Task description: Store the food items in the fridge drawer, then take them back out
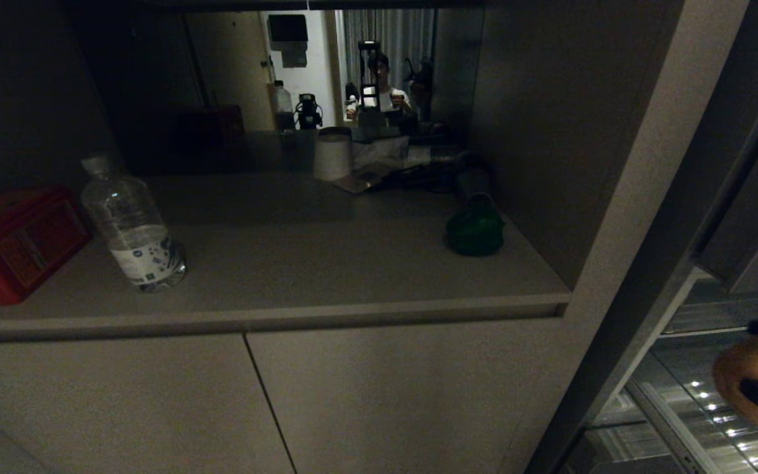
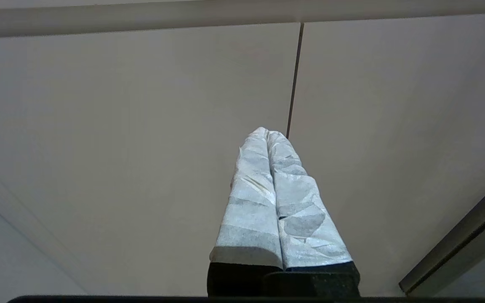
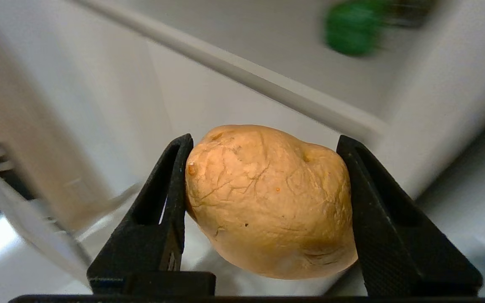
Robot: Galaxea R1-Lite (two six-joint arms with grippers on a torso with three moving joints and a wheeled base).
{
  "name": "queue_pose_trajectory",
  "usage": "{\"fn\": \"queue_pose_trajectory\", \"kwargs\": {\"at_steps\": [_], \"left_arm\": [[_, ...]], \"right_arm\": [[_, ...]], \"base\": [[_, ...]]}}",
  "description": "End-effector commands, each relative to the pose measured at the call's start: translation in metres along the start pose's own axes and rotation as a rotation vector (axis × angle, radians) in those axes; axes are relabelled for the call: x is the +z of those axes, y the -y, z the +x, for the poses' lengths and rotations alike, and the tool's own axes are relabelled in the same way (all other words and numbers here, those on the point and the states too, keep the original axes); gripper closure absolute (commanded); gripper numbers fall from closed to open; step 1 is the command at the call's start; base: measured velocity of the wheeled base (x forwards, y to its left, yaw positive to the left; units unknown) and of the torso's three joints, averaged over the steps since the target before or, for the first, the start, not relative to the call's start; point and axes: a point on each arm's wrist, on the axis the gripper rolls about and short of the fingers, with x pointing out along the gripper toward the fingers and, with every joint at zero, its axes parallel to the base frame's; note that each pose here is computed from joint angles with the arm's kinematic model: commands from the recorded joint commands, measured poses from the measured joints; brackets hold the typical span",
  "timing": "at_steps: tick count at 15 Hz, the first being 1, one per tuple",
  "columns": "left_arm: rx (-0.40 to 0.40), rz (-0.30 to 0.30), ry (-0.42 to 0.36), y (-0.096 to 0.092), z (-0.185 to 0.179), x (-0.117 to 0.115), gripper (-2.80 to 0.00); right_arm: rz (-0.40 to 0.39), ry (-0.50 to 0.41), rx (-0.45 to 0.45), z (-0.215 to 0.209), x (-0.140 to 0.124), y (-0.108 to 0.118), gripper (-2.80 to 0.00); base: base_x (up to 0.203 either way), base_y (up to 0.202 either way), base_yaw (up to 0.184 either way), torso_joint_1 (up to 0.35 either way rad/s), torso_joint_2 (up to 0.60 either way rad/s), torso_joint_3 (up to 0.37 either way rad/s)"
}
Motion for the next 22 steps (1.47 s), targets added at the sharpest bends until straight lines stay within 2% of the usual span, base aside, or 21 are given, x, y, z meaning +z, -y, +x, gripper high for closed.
{"fn": "queue_pose_trajectory", "kwargs": {"at_steps": [1,3,4,7,12,17,20,22], "left_arm": [[0.001,0.000,-0.001,0.000,0.000,0.000,0.00],[0.001,0.000,-0.001,0.000,0.000,0.000,0.00],[0.001,0.000,-0.001,0.000,0.000,0.000,0.00],[0.001,0.000,0.000,0.000,0.000,0.000,0.00],[0.000,0.000,0.000,0.000,0.000,0.000,0.00],[0.001,0.000,-0.001,0.000,0.000,0.000,0.00],[0.001,0.000,-0.001,0.000,0.000,0.000,0.00],[0.001,0.000,-0.001,0.000,0.000,0.000,0.00]], "right_arm": [[0.045,-0.145,0.145,0.071,-0.001,0.014,0.00],[-0.016,-0.155,0.185,0.115,0.000,-0.008,0.00],[-0.049,-0.132,0.152,0.135,0.002,-0.019,0.00],[-0.090,-0.032,-0.088,0.170,0.026,-0.029,0.00],[-0.099,-0.018,-0.270,0.214,0.040,-0.032,0.00],[-0.102,-0.065,-0.344,0.278,0.027,-0.030,0.00],[-0.094,-0.037,-0.352,0.313,0.020,-0.030,0.00],[-0.089,-0.007,-0.351,0.320,0.024,-0.031,0.00]], "base": [[0.000,0.000,0.000,0.000,0.00,0.000],[0.000,0.000,0.000,0.000,0.00,0.000],[0.000,0.000,0.000,0.000,0.00,0.000],[0.000,0.000,0.000,0.000,0.00,0.000],[0.000,0.000,0.000,0.000,0.00,0.000],[0.000,0.000,0.000,0.000,0.00,0.000],[0.000,0.000,0.000,0.000,0.00,0.000],[0.000,0.000,0.000,0.000,0.00,0.000]]}}
